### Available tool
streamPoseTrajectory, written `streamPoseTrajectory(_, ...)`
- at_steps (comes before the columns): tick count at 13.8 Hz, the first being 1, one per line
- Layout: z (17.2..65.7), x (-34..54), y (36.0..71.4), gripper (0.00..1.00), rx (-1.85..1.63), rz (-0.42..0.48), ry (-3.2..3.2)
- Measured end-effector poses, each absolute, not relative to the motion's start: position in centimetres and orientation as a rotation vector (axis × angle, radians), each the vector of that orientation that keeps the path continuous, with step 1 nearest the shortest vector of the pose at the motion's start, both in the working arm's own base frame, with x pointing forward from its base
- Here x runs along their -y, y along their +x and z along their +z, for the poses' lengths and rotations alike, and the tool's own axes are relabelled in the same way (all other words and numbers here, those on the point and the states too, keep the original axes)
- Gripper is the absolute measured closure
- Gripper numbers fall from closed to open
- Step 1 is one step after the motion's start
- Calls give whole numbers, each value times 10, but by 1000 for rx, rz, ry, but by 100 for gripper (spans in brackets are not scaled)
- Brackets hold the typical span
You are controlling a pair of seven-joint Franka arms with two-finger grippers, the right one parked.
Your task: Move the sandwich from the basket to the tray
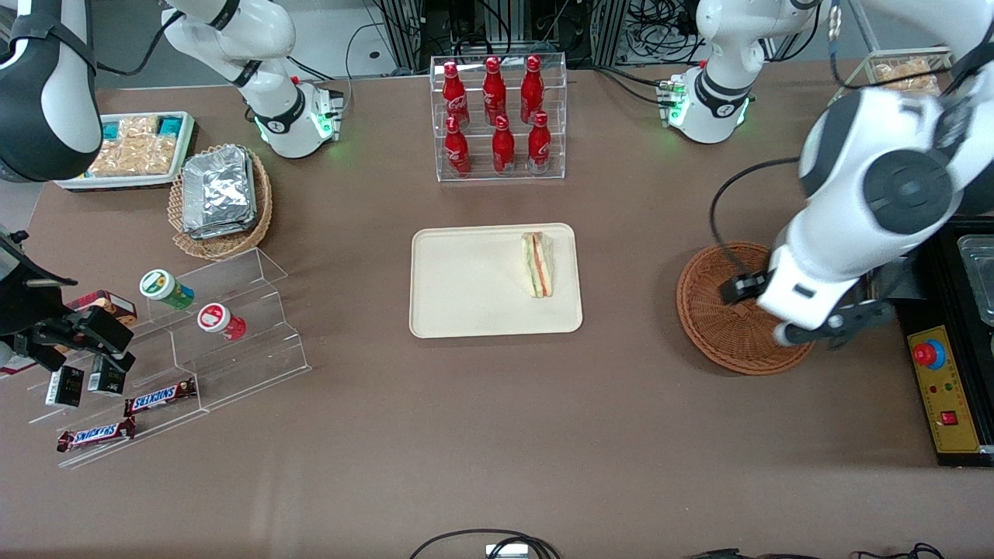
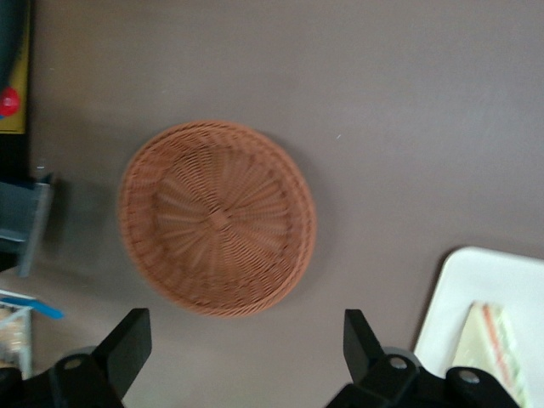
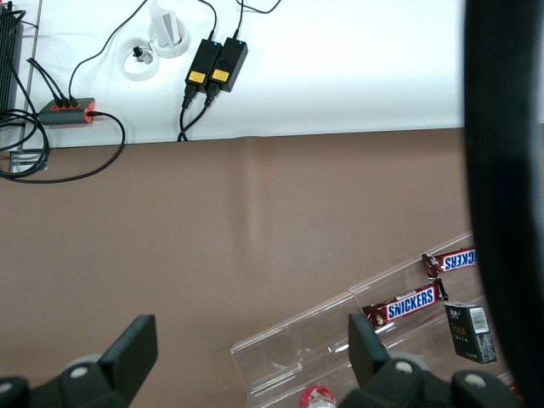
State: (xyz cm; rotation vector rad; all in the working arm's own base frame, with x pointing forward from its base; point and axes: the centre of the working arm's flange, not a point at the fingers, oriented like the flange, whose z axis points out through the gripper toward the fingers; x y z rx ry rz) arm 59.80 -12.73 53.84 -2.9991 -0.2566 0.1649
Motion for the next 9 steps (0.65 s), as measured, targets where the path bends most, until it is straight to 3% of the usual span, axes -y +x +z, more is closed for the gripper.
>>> streamPoseTrajectory(6, 611, 37, 552, 0, -63, 237, -3079)
streamPoseTrajectory(9, 634, 12, 533, 0, -230, 222, -3101)
